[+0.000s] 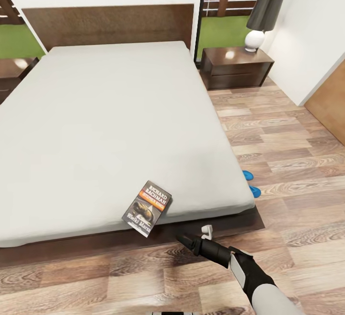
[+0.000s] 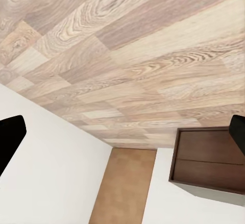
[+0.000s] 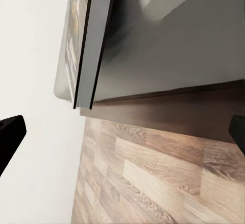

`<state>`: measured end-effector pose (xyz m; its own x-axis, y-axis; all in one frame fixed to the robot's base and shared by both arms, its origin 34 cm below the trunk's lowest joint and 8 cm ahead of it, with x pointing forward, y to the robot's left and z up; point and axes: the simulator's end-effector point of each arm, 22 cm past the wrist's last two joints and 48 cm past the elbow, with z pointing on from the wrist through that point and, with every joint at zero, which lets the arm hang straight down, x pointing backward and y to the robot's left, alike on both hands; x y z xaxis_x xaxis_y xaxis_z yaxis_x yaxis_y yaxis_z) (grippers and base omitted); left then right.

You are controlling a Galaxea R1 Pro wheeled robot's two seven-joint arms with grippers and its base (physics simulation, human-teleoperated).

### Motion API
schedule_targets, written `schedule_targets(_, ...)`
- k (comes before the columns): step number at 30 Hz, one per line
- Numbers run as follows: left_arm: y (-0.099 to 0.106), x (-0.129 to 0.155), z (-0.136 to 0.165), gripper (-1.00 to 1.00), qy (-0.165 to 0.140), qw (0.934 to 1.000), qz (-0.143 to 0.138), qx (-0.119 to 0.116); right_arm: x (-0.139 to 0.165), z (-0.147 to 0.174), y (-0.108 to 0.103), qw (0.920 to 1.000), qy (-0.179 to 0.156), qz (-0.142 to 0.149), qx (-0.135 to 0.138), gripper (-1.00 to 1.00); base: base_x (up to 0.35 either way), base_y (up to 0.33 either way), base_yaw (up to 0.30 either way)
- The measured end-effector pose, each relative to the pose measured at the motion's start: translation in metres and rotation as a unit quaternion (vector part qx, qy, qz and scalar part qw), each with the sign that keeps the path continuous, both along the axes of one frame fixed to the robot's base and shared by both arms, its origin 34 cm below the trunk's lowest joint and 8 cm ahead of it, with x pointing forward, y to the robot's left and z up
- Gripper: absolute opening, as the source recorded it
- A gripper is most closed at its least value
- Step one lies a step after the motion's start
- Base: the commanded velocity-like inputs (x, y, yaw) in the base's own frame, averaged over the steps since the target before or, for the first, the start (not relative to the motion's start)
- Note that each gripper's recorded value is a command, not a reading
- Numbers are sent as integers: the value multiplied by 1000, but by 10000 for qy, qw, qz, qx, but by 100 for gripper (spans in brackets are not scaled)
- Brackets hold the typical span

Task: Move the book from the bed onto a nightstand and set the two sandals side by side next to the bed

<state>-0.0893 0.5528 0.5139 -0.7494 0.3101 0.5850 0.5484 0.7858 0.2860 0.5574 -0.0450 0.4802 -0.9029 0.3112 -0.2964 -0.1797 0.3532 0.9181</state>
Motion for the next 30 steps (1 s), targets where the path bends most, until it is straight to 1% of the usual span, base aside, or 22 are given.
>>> schedule_targets(23,0,0,0,100,1,10000,4,-4,4,3,5,10000,-29,-5,46,100,0,0,0)
schedule_targets(30,0,0,0,100,1,10000,4,-3,4,3,5,10000,-28,-3,46,100,0,74,0)
